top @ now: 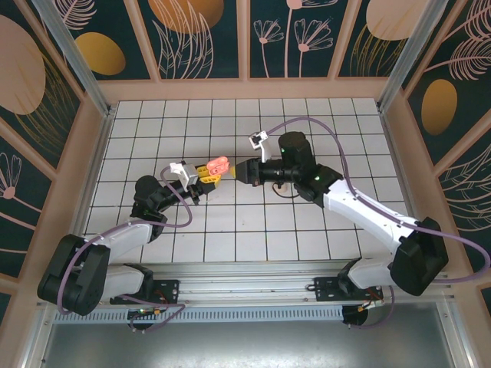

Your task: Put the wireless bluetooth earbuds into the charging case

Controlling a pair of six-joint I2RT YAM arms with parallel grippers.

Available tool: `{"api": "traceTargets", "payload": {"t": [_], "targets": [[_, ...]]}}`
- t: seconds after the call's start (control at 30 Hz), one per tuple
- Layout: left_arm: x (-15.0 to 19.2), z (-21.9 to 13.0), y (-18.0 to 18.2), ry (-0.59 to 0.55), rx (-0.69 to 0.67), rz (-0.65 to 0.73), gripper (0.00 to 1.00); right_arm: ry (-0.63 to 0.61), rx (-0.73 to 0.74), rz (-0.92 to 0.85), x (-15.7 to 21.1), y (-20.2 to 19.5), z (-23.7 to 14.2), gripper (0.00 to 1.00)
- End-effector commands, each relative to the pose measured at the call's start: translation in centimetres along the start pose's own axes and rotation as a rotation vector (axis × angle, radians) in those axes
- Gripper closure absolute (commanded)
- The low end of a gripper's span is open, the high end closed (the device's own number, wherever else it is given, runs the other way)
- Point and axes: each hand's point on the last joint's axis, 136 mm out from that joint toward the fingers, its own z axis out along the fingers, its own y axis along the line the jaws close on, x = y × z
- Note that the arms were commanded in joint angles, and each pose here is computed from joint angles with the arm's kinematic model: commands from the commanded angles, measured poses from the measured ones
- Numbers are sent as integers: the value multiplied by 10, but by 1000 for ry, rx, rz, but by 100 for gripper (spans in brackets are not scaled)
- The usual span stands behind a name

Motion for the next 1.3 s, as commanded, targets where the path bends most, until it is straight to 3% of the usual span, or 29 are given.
{"api": "traceTargets", "payload": {"t": [0.0,0.53,0.7,0.97,1.27], "targets": [[-13,3,2,-29,4,43,91,-19,-41,-18,-8,10,6,80],[-13,3,1,-27,7,40,91,-23,-73,-48,-15,19,22,86],[-8,3,1,-13,7,27,91,-12,-60,-55,-7,18,16,74],[-3,6,3,12,15,19,90,-27,-83,-79,-11,27,-12,67],[-9,7,-1,10,46,16,91,-95,-63,-113,-40,23,-40,62]]}}
